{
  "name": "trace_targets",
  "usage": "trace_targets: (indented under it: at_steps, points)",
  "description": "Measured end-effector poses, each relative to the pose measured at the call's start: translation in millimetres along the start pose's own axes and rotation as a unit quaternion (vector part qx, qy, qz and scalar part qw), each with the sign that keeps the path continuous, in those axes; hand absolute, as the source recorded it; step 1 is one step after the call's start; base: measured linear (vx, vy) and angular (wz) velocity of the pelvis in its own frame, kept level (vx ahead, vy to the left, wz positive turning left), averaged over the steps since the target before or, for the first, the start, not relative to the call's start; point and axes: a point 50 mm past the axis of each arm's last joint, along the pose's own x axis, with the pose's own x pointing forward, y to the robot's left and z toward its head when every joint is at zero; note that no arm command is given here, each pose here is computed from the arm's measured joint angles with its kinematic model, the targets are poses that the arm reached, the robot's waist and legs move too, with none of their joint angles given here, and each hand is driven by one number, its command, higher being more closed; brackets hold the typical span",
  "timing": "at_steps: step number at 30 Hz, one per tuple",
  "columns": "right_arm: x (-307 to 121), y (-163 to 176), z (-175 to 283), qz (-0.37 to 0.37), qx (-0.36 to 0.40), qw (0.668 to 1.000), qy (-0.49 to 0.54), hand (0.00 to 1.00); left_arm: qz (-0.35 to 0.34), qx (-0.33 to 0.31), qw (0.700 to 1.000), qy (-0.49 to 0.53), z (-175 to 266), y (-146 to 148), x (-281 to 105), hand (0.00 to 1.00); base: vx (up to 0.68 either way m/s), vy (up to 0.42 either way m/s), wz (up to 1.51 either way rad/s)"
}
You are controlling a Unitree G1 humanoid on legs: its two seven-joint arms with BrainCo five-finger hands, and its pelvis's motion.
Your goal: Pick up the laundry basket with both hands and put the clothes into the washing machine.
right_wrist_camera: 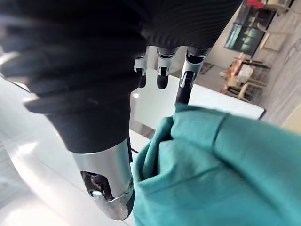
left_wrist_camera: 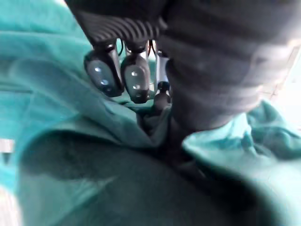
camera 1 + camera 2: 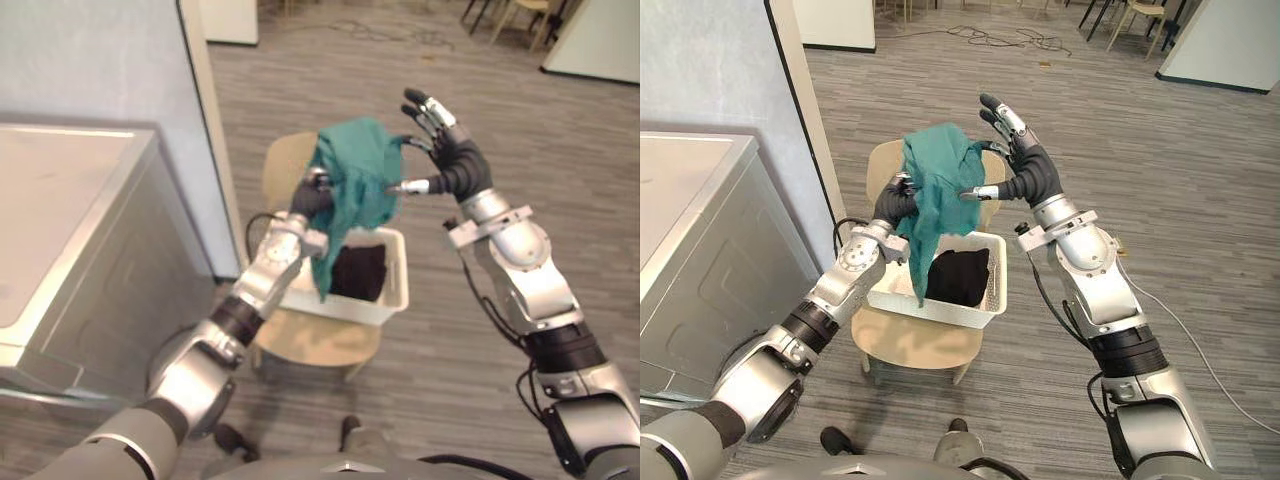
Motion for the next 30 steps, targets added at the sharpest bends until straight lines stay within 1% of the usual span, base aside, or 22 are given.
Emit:
trace_targets:
  at_steps: [4, 7, 9, 12, 14, 17, 22, 25, 28, 29, 30]
  points:
    - [-2.8, -19.5, 4.8, -0.040, -0.012, 0.999, -0.007, 0.00, 0.029, -0.027, 0.999, -0.011, 3.3, 15.5, -5.8, 1.00, -0.03, 0.026, 0.02]
    - [-10.5, -36.0, -3.9, -0.076, -0.024, 0.997, 0.017, 0.00, 0.043, -0.037, 0.998, -0.038, 14.6, 27.1, -11.7, 1.00, -0.04, 0.033, 0.10]
    - [-23.3, -43.8, -13.3, -0.099, -0.033, 0.993, 0.045, 0.00, 0.049, -0.050, 0.996, -0.058, 22.5, 31.8, -15.2, 1.00, -0.03, 0.026, 0.20]
    - [-41.2, -50.0, -23.0, -0.118, -0.072, 0.987, 0.084, 0.00, 0.064, -0.055, 0.992, -0.095, 38.2, 46.3, -23.3, 1.00, -0.04, 0.035, 0.06]
    - [-55.9, -57.3, -34.3, -0.137, -0.098, 0.978, 0.124, 0.00, 0.079, -0.056, 0.988, -0.119, 47.5, 58.6, -32.1, 1.00, -0.03, 0.031, 0.10]
    - [-74.4, -64.7, -46.9, -0.154, -0.126, 0.965, 0.173, 0.00, 0.097, -0.060, 0.984, -0.139, 52.3, 69.0, -43.7, 1.00, -0.04, 0.025, 0.15]
    - [-94.5, -52.7, -69.8, -0.157, -0.111, 0.955, 0.227, 0.00, 0.125, -0.056, 0.979, -0.152, 55.9, 85.3, -57.5, 1.00, -0.06, 0.031, 0.03]
    - [-117.2, -42.9, -84.7, -0.152, -0.116, 0.942, 0.276, 0.00, 0.131, -0.047, 0.974, -0.180, 67.7, 93.9, -67.7, 1.00, -0.05, 0.031, 0.15]
    - [-134.3, -35.9, -106.5, -0.159, -0.102, 0.924, 0.332, 0.00, 0.148, -0.032, 0.967, -0.206, 81.1, 106.7, -74.6, 1.00, -0.06, 0.016, 0.08]
    - [-141.2, -30.1, -116.0, -0.160, -0.088, 0.917, 0.353, 0.00, 0.163, -0.021, 0.962, -0.218, 87.8, 115.6, -81.9, 1.00, -0.06, 0.000, -0.05]
    - [-143.8, -28.1, -119.2, -0.159, -0.086, 0.915, 0.362, 0.00, 0.170, -0.018, 0.959, -0.226, 90.5, 118.6, -85.9, 1.00, -0.06, -0.005, -0.02]
